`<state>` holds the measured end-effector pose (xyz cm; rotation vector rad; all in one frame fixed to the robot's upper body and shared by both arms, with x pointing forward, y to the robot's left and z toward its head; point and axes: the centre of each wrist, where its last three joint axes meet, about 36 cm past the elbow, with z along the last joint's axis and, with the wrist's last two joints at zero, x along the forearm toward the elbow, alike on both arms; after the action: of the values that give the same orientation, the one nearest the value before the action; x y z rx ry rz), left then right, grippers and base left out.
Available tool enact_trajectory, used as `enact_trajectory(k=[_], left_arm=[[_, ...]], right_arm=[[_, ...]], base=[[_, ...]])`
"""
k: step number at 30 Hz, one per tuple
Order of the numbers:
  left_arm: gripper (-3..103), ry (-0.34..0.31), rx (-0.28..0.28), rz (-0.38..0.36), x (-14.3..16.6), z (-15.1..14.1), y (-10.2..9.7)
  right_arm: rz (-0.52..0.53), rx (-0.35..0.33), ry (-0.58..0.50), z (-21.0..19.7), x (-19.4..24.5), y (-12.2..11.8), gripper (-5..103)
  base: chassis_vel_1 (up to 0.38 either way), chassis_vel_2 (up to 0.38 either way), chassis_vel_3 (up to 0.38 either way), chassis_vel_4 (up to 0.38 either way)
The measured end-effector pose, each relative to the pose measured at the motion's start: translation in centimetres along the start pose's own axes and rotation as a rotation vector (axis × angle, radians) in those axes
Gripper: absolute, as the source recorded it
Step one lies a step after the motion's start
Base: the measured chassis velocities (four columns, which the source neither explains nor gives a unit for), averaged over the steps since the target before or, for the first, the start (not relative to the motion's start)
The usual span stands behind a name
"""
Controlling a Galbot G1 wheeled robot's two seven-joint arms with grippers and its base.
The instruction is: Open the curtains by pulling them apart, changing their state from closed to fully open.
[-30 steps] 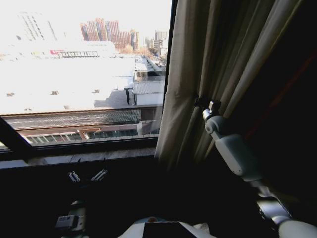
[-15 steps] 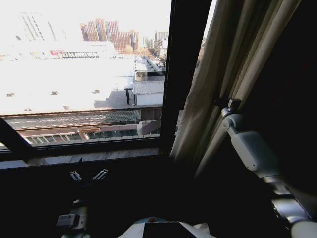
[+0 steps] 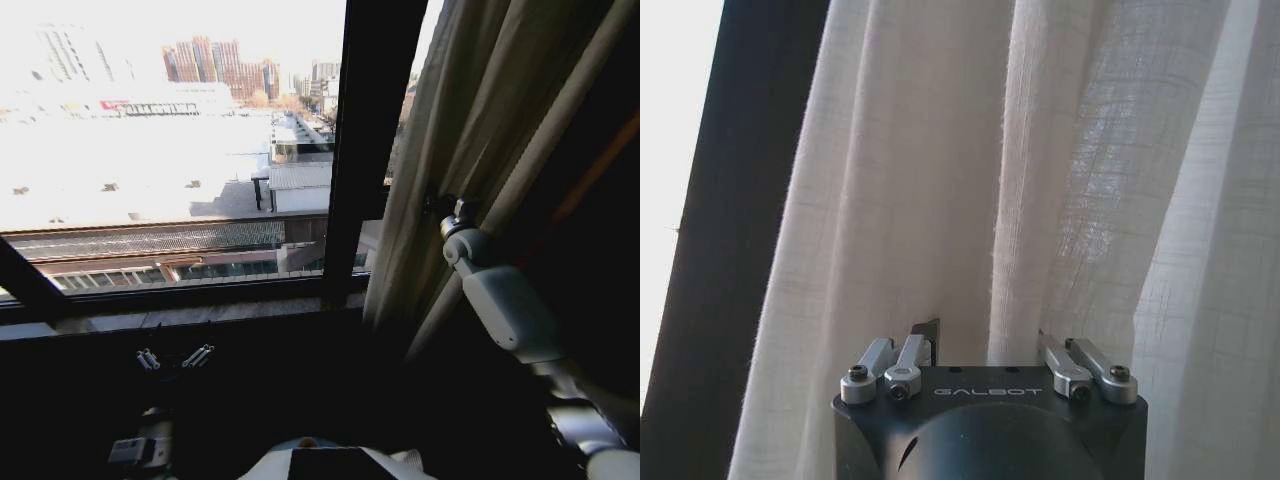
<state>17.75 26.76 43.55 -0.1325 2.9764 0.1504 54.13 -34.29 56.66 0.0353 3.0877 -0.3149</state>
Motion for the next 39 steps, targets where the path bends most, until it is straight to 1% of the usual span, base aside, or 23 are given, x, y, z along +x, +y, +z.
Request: enact_trajectory(k=[1,2,3,4,5,8,9,10,11,12,13,15,17,23,27,39], left_arm=[[100,-0.002,0.003,-0.001,0.0,0.0,0.0],[100,-0.002,0.003,-0.001,0.0,0.0,0.0],[100,-0.002,0.005,-0.002,-0.1,0.0,0.0],[100,-0.003,0.008,-0.004,-0.1,0.0,0.1],[100,-0.003,0.008,-0.004,-0.1,0.0,0.1],[100,-0.003,0.017,-0.008,-0.1,0.0,0.1],[100,-0.003,0.017,-0.008,-0.1,0.0,0.1],[100,-0.002,0.019,-0.010,0.0,0.0,0.2],[100,-0.002,0.021,-0.011,0.0,0.0,0.2],[100,-0.002,0.023,-0.012,-0.1,0.1,0.3],[100,-0.004,0.023,-0.013,-0.1,0.0,0.3],[100,-0.004,0.024,-0.013,-0.1,0.0,0.3],[100,-0.005,0.026,-0.012,-0.3,0.0,0.3],[100,-0.010,0.025,-0.011,-0.4,-0.1,0.4],[100,-0.010,0.020,-0.011,-0.5,-0.1,0.6],[100,-0.008,0.016,-0.018,-0.4,-0.1,0.6]], right_arm=[[-0.034,0.004,0.007,0.4,1.8,1.3,40],[-0.034,0.004,0.007,0.4,1.8,1.3,40],[-0.058,0.004,0.016,0.9,3.4,2.2,40],[-0.084,0.004,0.027,1.5,5.2,3.2,51],[-0.084,0.004,0.027,1.5,5.2,3.2,51],[-0.135,0.001,0.033,2.0,10.1,5.9,68],[-0.135,0.001,0.033,2.0,10.1,5.9,68],[-0.147,-0.002,0.034,2.1,11.1,6.5,73],[-0.154,-0.006,0.032,2.0,12.2,7.3,73],[-0.154,-0.022,0.031,2.0,13.8,8.4,84],[-0.149,-0.035,0.034,2.1,14.5,9.0,89],[-0.146,-0.039,0.035,2.1,14.8,9.2,89],[-0.145,-0.052,0.047,2.6,16.8,10.5,98],[-0.162,-0.037,0.061,3.4,19.7,12.0,100],[-0.163,-0.034,0.060,3.6,20.5,12.6,100],[-0.165,0.001,0.017,3.1,20.1,12.3,100]], base=[[0.000,0.000,0.000,0.000],[0.000,0.000,0.000,0.000],[0.000,0.000,0.000,0.000],[0.000,0.000,0.000,0.000],[0.000,0.000,0.000,0.000],[0.000,0.000,0.000,0.000],[0.000,0.000,0.000,0.000],[0.000,0.000,0.000,0.000],[0.000,0.000,0.000,0.000],[0.000,0.000,0.000,0.000],[0.000,0.000,0.000,0.000],[0.000,0.000,0.000,0.000],[0.000,0.000,0.000,0.000],[0.000,0.000,0.000,0.000],[0.000,0.000,0.000,0.000],[0.028,0.023,-0.022,-0.028]])
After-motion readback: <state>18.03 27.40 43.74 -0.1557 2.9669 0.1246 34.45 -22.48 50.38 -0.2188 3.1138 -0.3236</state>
